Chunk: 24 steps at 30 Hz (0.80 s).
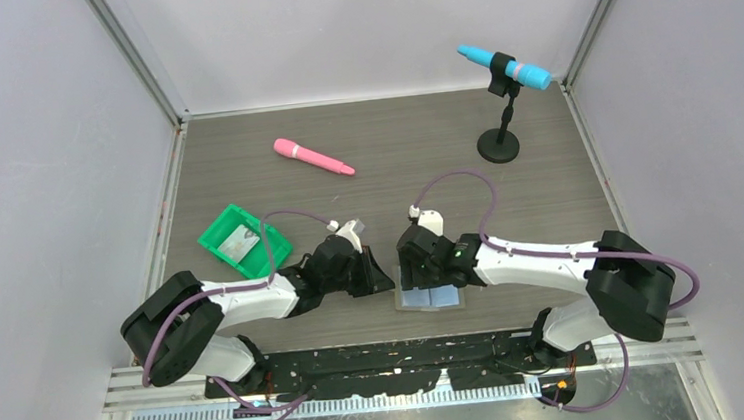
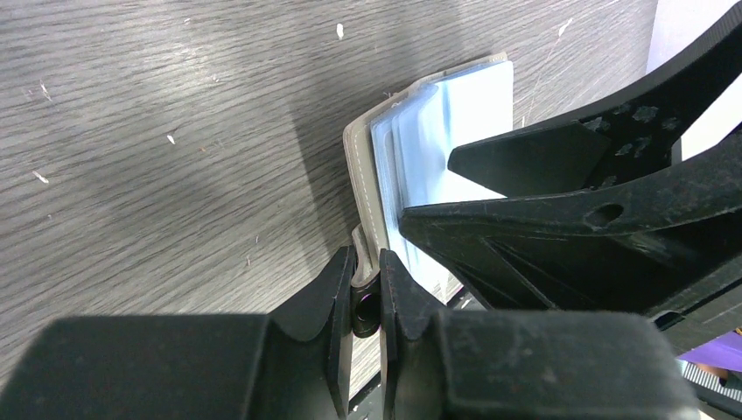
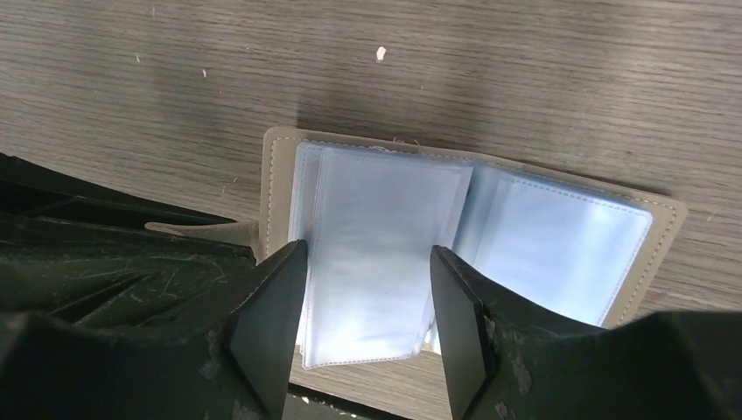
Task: Take the credit cards out of the card holder
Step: Remove the credit card from the card holder.
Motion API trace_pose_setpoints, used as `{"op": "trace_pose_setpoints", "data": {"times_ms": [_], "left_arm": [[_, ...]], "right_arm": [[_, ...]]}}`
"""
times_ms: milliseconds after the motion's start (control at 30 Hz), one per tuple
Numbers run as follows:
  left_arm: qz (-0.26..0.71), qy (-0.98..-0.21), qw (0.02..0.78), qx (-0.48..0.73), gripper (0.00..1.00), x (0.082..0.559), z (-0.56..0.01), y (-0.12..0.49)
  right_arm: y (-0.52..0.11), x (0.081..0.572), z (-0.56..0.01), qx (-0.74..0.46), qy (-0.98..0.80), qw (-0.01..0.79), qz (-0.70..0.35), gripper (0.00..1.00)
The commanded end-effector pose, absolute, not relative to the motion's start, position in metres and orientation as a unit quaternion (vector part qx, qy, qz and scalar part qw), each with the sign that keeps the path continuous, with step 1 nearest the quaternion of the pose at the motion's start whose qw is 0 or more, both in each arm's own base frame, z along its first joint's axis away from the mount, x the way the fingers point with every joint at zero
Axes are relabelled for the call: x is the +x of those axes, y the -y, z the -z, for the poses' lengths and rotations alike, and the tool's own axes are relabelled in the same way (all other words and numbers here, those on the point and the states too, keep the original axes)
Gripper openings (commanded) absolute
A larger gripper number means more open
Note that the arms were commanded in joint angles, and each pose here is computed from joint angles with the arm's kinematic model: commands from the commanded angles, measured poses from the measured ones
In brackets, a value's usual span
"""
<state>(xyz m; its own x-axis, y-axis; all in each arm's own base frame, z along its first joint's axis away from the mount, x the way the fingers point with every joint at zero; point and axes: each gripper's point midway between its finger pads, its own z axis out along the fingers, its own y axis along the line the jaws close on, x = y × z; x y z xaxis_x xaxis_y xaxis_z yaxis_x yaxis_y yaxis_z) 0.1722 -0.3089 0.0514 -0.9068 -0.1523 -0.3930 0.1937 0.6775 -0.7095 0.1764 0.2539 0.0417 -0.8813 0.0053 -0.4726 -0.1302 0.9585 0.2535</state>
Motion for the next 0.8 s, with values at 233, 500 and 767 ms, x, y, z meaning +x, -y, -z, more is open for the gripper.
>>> {"op": "trace_pose_setpoints", "data": {"times_ms": [233, 500, 767], "left_arm": [[0.401, -0.886, 0.235, 0.012, 0.0, 0.175, -0.057, 0.307], [0.396, -0.888, 0.235, 0.011, 0.0, 0.175, -0.054, 0.305], [0.39, -0.89, 0.235, 0.009, 0.0, 0.175, -0.052, 0.303]], "right_arm": [[-0.227, 0.175, -0.051, -0.025, -0.958, 0.267, -0.106, 0.6], [-0.206, 0.17, -0.055, -0.016, -0.958, 0.273, -0.089, 0.6], [-0.19, 0.165, -0.061, -0.006, -0.956, 0.281, -0.082, 0.6]]}}
